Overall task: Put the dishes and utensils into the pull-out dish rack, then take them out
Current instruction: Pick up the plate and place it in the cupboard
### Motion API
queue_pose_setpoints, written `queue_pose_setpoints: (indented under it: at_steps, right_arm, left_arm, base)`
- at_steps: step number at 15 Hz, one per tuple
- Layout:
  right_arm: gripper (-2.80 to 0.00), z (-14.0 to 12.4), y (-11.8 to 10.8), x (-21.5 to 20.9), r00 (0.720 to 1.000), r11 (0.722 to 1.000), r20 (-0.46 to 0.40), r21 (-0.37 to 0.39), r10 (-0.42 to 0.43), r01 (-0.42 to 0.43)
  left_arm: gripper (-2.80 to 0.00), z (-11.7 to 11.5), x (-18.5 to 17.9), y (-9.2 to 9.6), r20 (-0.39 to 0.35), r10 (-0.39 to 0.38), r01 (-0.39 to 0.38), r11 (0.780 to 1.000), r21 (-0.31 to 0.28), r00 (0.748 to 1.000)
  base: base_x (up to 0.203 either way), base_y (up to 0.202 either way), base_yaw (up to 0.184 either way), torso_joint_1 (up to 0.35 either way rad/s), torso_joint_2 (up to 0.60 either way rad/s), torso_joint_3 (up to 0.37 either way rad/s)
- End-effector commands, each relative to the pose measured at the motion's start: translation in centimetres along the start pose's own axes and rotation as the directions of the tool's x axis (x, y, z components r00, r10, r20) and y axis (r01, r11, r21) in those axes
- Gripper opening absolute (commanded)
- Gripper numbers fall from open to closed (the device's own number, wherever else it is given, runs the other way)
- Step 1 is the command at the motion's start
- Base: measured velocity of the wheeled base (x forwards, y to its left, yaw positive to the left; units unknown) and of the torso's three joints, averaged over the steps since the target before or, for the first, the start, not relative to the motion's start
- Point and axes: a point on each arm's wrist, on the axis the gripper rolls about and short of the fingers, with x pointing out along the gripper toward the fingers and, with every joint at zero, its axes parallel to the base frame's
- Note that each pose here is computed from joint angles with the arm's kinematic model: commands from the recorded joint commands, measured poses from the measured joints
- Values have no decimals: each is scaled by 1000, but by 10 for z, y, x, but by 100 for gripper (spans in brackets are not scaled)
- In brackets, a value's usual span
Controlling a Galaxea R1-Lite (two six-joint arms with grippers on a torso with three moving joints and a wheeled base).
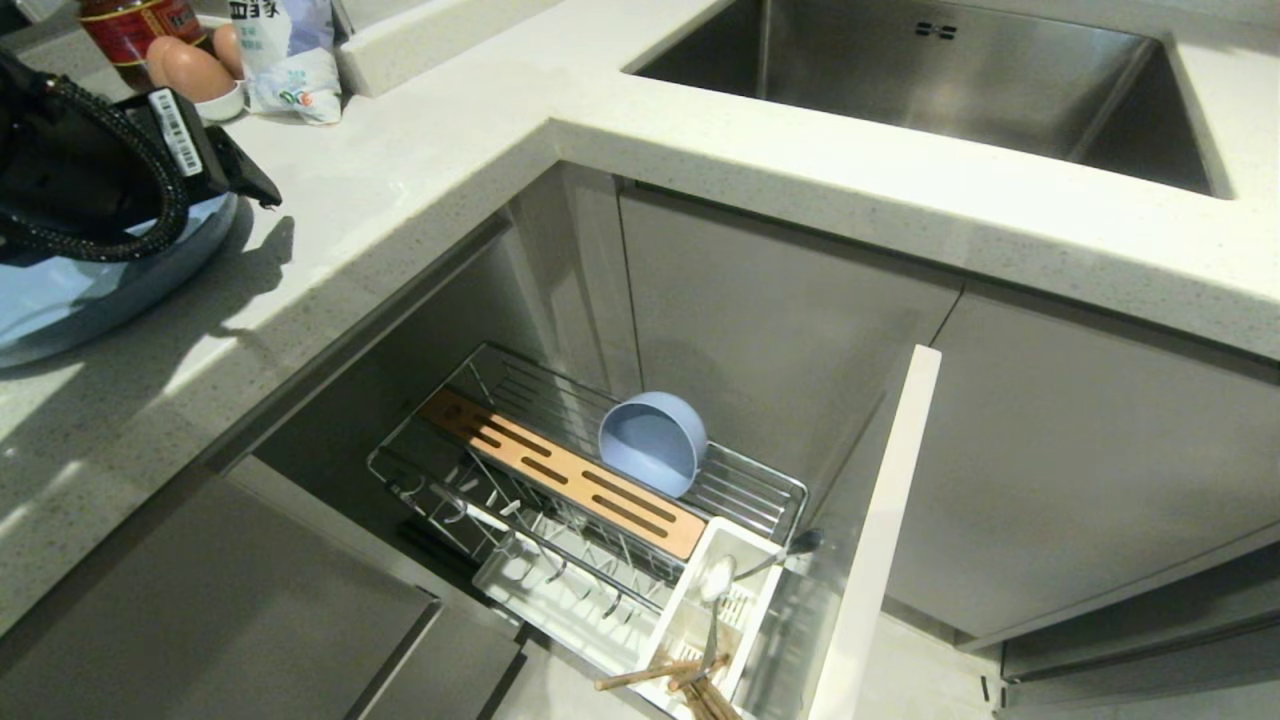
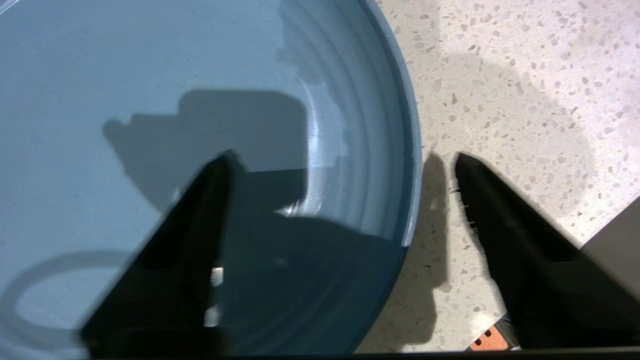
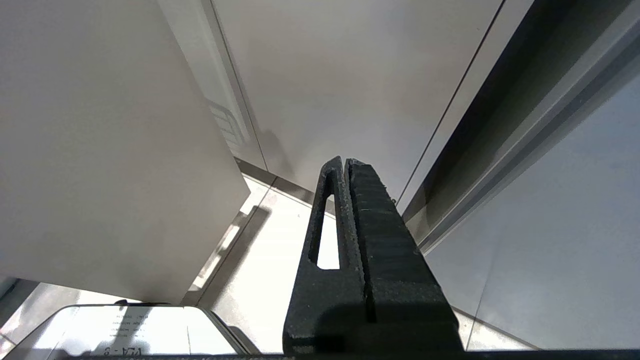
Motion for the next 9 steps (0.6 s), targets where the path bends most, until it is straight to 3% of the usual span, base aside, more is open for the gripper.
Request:
queue_pose_setpoints:
  at_steps: [1,7,9]
  right_arm:
    - [-280,0,0,0,1000,1000,0,0,0,0]
    - [-280,0,0,0,1000,1000,0,0,1,-1]
    - [-280,0,0,0,1000,1000,0,0,-1,1]
  left_arm:
    - [-280,-1,2,-1,-12,3,-3,1000,5,1000]
    - [-280,-2,2,-1,-26,-19,19,1000,10,999]
    - [-280,-4,1,0,-47,-12,15,998,61,999]
  base:
    - [0,0,0,0,0,0]
    - [0,0,0,0,0,0]
    - [0,0,0,0,0,0]
